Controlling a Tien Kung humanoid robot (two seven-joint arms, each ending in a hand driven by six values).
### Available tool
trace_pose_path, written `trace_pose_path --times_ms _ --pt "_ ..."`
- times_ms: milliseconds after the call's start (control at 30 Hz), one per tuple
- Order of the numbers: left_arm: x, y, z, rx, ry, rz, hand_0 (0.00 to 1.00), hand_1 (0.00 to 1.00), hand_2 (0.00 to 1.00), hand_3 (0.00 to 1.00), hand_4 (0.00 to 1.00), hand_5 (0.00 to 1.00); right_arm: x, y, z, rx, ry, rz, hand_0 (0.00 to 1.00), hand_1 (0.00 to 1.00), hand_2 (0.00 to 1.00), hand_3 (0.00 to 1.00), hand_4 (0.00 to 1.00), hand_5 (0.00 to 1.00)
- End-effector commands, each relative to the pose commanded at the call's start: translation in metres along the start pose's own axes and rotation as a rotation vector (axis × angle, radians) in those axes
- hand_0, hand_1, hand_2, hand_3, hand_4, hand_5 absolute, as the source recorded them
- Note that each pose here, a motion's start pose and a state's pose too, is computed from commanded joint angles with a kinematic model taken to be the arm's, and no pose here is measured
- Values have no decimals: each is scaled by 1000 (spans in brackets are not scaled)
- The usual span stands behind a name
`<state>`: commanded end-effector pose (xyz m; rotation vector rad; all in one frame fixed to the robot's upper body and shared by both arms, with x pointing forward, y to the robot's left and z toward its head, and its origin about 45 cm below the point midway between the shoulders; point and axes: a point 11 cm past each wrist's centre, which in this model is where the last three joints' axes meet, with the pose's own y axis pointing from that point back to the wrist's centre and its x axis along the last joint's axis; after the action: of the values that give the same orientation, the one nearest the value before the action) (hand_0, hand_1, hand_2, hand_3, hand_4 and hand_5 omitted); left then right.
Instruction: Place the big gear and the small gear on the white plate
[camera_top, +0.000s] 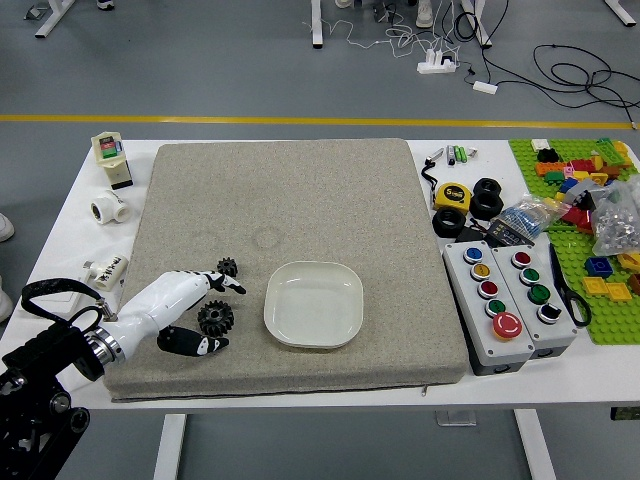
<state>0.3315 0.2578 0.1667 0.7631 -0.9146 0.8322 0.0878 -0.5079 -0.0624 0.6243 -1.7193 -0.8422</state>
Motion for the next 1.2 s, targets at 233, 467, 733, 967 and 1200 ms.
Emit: trace_pose_path --times_ms 233,467,733,967,1200 --pt "1 -4 -4 21 3 -44 602 675 726 696 838 94 0 0 -1 2 -2 0 605 611 701 552 757 655" --pt "-3 -4 -9 43 16 -102 512 576 619 643 422 2 0 0 -2 3 -1 0 604 611 701 552 757 656" --pt "0 -5 -12 57 0 -83 296 404 470 559 2 2 0 0 -3 4 -1 0 604 611 701 552 757 657" --pt "9 -6 -7 44 -19 -46 305 318 387 493 2 2 0 1 -3 5 -5 0 605 611 701 552 757 656" --pt "27 -11 17 -25 -61 5 306 305 375 488 2 2 0 1 -4 5 -3 0 604 611 701 551 757 656"
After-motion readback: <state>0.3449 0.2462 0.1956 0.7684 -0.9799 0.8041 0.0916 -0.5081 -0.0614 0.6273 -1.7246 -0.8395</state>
